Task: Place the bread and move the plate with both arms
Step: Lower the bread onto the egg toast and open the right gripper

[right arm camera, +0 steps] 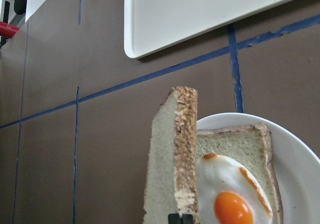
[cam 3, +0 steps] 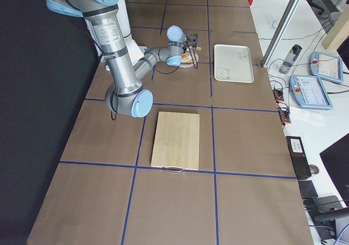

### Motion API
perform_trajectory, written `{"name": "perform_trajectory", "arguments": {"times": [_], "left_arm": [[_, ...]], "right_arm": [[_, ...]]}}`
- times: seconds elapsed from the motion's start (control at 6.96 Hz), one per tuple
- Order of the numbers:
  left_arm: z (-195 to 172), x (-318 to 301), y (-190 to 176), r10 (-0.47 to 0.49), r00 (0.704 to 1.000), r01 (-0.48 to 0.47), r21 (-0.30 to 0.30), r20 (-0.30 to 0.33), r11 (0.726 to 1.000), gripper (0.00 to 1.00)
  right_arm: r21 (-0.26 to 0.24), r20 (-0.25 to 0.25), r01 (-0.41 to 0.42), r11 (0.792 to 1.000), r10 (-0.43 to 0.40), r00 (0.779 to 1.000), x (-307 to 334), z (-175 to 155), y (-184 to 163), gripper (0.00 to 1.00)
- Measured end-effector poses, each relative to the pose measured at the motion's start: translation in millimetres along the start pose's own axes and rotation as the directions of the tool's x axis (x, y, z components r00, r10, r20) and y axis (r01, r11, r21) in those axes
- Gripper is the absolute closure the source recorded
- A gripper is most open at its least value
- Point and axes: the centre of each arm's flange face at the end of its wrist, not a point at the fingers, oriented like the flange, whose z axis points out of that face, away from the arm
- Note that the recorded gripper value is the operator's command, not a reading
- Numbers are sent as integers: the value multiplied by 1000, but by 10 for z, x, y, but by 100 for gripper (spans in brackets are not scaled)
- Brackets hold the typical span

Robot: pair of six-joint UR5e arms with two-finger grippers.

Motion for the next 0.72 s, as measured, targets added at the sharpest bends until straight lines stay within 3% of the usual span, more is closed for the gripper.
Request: {"name": "perform_trajectory", "arguments": {"times": [0.72], "left_arm": [[1,-1,0,1,1000,-1,1,0,1000,0]], "right_arm": [[3,-57,1,1000,0,998,271,265,168,96]]}}
